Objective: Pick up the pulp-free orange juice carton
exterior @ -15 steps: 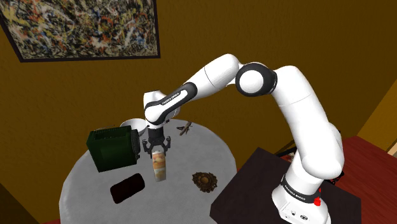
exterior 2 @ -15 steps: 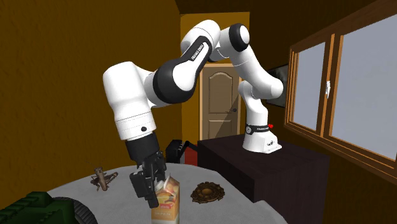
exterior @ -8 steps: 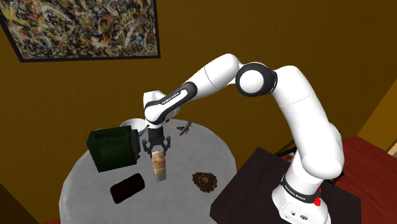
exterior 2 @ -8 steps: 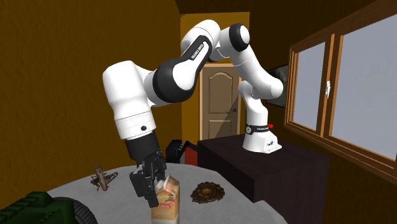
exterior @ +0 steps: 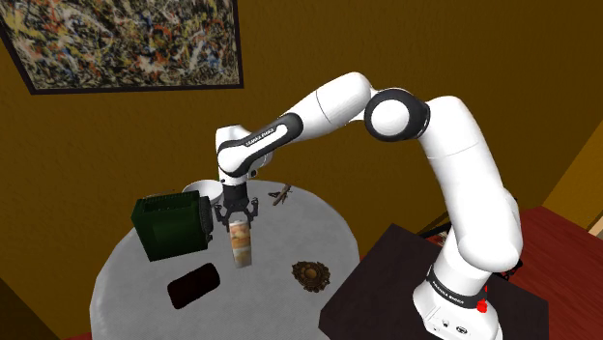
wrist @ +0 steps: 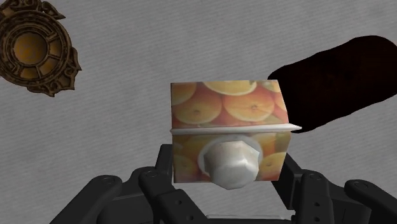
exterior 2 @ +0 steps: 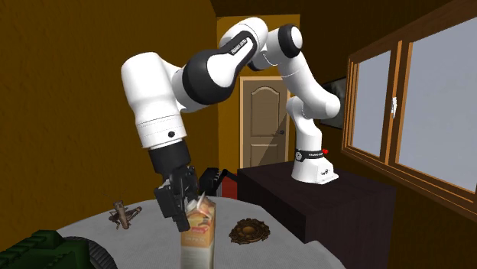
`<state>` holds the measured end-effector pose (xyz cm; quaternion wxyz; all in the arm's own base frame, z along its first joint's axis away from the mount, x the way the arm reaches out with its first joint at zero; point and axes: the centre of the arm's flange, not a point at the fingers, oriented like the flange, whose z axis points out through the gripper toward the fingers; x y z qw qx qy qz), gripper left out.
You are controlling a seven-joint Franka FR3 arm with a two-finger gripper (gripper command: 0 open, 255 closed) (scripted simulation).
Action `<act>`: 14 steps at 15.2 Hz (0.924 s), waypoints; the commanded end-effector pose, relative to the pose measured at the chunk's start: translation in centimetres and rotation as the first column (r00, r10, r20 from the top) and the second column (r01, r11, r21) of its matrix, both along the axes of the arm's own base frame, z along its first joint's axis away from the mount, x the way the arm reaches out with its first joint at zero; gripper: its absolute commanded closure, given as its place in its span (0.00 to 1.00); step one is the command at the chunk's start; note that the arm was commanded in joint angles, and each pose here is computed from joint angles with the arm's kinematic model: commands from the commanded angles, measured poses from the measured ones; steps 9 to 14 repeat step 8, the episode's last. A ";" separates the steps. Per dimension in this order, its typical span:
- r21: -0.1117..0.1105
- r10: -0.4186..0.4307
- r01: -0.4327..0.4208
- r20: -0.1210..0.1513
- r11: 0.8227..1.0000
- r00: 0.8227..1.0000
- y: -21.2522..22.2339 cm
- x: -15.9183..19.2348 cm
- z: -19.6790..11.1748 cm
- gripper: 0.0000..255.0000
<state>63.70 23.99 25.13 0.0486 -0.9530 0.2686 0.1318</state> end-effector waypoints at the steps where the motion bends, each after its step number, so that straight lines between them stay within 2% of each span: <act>1: 0.000 0.000 0.000 0.001 1.000 1.000 0.0 -0.1 1.1 1.00; 6: 0.000 0.000 0.000 0.001 1.000 1.000 0.0 -0.1 3.8 1.00; 14: 0.000 0.000 0.000 0.001 1.000 1.000 0.0 -0.1 3.9 1.00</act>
